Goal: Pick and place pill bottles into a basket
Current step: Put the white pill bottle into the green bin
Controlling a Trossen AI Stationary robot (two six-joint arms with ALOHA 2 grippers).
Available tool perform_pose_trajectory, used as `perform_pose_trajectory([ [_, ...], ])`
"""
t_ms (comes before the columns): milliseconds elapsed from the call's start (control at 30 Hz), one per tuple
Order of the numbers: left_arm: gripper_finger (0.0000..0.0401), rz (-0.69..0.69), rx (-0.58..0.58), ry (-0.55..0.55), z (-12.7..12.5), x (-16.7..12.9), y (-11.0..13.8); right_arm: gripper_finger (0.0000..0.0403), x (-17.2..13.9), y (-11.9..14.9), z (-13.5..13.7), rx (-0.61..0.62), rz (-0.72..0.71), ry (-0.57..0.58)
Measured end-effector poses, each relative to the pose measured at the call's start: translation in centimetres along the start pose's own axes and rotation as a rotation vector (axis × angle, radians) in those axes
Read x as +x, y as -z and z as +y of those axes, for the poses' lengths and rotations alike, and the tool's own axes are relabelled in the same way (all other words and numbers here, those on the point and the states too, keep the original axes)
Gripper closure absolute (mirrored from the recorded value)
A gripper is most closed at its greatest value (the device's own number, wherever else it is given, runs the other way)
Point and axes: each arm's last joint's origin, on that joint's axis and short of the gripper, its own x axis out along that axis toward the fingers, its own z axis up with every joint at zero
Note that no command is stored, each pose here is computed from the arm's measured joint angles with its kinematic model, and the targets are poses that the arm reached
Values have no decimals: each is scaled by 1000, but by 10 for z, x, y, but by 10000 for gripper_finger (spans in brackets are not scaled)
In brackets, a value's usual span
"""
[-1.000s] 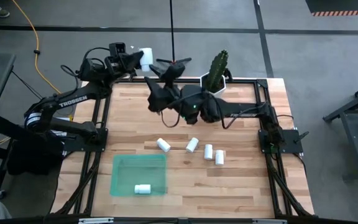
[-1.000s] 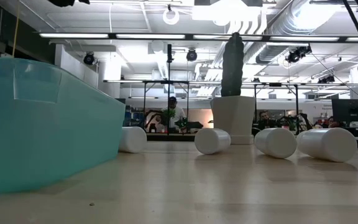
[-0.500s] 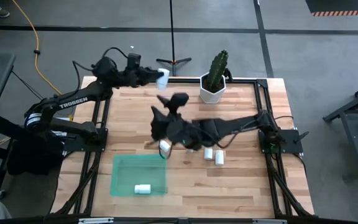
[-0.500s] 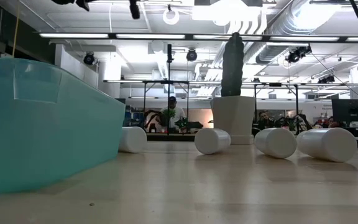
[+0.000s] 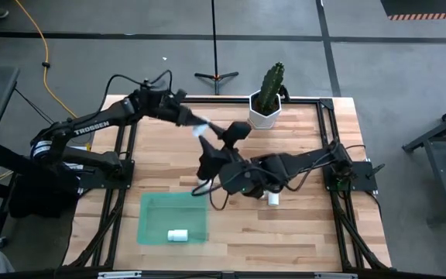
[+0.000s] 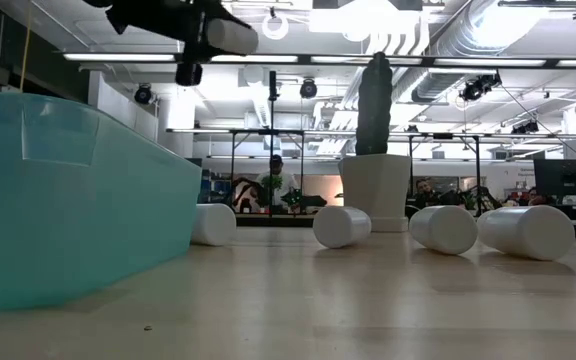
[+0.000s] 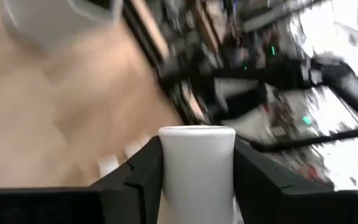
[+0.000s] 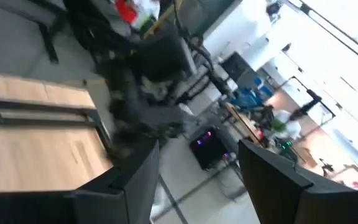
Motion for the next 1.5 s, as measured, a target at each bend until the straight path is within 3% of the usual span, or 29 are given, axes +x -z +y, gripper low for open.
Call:
perform_pose_trajectory([
  [200, 218, 233, -101, 66, -4, 6, 19, 194, 4, 7, -17, 116, 16, -73],
  [333, 213, 352, -154, 67, -8, 11, 35, 192, 9, 14, -17, 232, 35, -257],
  [500, 216, 461, -234, -21, -5, 12, 52, 194, 20, 29, -12, 337, 159, -530],
  [633, 220, 506, -256, -77, 0, 9, 58, 194, 22, 35, -8, 346, 224, -654],
  [767, 216, 545, -275, -125, 5, 6, 63, 194, 21, 32, -6, 315, 184, -748],
  [1033, 218, 668, -342, -294, 17, -7, 79, 194, 12, 26, 0, 233, 68, -1159],
  [1267, 218, 746, -389, -419, 23, -18, 89, 194, 19, 18, 7, 184, -91, -1180],
  [1500, 217, 774, -437, -466, 24, -22, 92, 194, 48, 19, 45, 244, -163, -1267],
])
